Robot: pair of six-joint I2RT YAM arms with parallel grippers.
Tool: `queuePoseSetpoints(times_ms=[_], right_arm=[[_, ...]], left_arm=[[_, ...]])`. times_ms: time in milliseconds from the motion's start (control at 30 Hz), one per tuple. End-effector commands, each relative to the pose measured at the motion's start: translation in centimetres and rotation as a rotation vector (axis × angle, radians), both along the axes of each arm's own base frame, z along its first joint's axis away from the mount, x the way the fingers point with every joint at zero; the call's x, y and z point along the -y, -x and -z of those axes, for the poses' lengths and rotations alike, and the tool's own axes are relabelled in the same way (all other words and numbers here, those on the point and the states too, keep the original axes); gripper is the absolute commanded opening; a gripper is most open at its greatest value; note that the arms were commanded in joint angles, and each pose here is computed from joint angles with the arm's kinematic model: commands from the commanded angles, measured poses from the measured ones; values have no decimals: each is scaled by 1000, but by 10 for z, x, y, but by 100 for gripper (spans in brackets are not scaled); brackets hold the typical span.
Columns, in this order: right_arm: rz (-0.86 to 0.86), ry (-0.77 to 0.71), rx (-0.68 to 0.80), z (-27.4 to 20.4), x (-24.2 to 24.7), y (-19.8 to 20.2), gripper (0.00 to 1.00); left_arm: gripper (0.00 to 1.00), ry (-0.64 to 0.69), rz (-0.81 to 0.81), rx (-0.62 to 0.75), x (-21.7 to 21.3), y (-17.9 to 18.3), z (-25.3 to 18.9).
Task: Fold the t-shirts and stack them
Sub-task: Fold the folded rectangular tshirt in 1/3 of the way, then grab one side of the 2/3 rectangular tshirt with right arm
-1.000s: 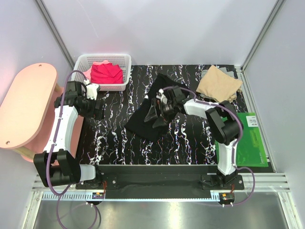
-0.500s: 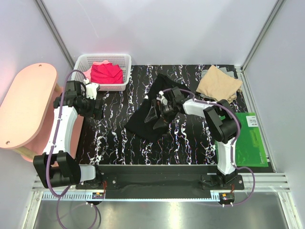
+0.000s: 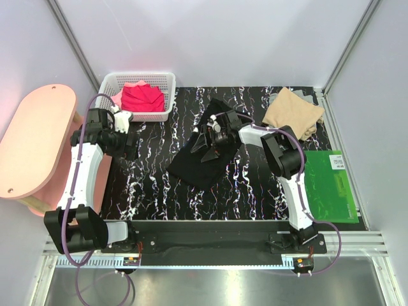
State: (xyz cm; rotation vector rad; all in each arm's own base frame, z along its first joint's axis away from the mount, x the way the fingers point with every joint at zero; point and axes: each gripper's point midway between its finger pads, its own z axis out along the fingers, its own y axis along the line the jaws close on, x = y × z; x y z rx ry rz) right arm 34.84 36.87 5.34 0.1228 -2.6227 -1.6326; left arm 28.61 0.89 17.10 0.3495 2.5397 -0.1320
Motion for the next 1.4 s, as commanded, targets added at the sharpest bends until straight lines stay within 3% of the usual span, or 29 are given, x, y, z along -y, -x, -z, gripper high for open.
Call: queuePoseSetpoints(times_ms=[0,133,200,300,333,400,433,533,600,800,900,1367], right_arm=[[13,26,-8,15,7,-10,97],[7,-30,87,-35,5,-18,98],[10,-77,230,-95,4,-17,100],[67,-12,459,-161,12,-17,99],[92,215,578,-155,18,-15,100],[63,527,712,-149,33,7,100],[60,748,877,-146,33,10,100],[3,1090,1076,-126,37,37,100],[-21,1268,1146,-103,41,42,100],[-175,1524,1335,-57,8,80,99],[-220,1593,1374,-44,-3,88,97],[-274,1510,1284,9,-31,107,94]], left_arm=[[99,-4,5,71,1,-6,-19],[99,-11,-2,64,0,-5,-17],[99,-18,-5,59,-2,-4,-15],[99,-24,-10,60,-4,-3,-14],[99,-23,-11,59,-4,-3,-14],[99,-17,-15,62,-3,-4,-13],[99,-15,-15,60,-3,-5,-12],[99,-2,-24,64,-2,-7,-12],[99,9,-26,63,0,-9,-12],[99,5,-35,68,-2,-12,-14],[99,-5,-34,85,-4,-11,-18],[99,-10,-29,104,-4,-9,-23]])
